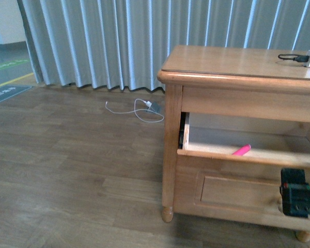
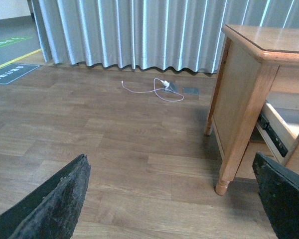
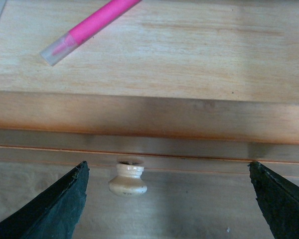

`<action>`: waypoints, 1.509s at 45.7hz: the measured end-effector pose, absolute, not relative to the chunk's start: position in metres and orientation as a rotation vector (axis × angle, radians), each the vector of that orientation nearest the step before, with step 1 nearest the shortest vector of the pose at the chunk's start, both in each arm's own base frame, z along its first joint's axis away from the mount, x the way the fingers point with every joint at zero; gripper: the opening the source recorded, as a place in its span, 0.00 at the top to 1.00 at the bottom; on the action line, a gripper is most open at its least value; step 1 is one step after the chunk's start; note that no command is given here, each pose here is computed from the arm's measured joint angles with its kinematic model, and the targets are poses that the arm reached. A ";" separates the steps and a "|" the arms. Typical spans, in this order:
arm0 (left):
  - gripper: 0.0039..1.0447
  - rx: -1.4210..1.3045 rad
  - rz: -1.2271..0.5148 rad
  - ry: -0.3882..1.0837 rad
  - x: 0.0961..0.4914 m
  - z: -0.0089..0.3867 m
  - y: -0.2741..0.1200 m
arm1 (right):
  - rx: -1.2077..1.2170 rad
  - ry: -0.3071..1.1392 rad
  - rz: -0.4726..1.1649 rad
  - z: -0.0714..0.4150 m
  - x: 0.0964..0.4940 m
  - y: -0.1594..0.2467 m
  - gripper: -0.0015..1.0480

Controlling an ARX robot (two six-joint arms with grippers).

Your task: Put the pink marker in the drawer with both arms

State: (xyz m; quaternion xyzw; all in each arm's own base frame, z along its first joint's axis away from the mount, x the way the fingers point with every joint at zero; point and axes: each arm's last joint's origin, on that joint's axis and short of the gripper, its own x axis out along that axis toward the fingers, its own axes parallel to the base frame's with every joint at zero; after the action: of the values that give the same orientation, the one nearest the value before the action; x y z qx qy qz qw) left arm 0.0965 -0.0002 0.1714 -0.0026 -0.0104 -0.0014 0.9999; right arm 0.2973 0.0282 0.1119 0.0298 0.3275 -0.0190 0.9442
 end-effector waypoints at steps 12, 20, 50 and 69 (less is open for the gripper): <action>0.06 -0.005 -0.003 -0.021 0.096 0.171 0.000 | 0.075 0.549 -0.096 0.103 0.353 0.033 0.08; 0.06 -0.005 -0.003 -0.021 0.096 0.171 0.000 | 0.073 0.501 -0.118 0.097 0.382 0.036 0.08; 0.06 -0.005 -0.003 -0.021 0.096 0.171 0.000 | 0.074 0.322 -0.147 0.088 0.424 0.043 0.08; 0.06 -0.005 -0.003 -0.021 0.096 0.171 0.000 | 0.166 0.430 0.007 0.148 0.324 0.036 0.08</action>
State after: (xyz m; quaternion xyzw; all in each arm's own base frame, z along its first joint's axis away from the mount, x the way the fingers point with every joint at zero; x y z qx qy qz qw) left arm 0.0965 -0.0002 0.1714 -0.0024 -0.0104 -0.0014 0.9999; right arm 0.3242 0.0361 0.1482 0.0822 0.2129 0.0033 0.9736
